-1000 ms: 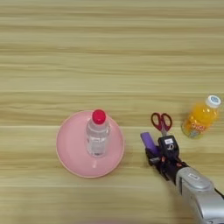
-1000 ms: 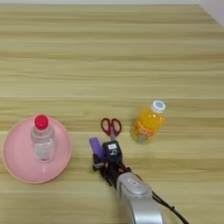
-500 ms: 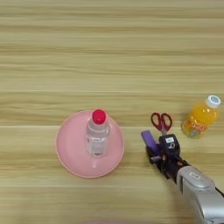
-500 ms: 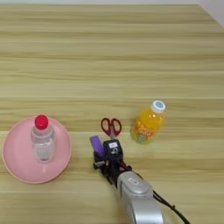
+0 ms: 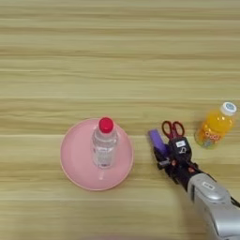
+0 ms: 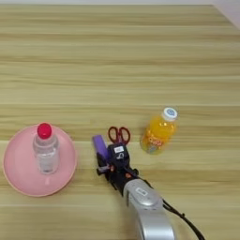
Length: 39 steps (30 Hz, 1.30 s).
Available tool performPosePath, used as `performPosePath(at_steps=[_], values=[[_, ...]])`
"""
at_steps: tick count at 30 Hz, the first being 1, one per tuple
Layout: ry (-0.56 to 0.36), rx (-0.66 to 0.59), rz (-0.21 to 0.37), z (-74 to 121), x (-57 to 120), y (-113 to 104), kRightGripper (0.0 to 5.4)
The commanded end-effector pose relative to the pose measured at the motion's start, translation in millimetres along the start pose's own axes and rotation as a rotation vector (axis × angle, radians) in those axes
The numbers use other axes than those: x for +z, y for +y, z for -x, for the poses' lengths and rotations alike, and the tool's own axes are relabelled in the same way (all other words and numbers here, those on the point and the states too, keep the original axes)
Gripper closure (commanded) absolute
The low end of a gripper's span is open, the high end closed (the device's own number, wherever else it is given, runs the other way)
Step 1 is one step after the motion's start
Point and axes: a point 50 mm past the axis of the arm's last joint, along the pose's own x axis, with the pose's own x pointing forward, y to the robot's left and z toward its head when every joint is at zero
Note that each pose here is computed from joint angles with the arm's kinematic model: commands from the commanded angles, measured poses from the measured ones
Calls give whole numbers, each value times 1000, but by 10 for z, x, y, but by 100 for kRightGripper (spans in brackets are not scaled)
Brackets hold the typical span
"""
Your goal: Move the objects on the table
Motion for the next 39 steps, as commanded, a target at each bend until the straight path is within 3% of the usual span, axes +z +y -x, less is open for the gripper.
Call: performPosePath(at_steps=[1, 18, 39], values=[[-125, 10, 41, -17, 292, 8, 398], [-162, 101, 80, -15, 424, 229, 398], [-127, 198, 124, 8, 348, 406, 398]])
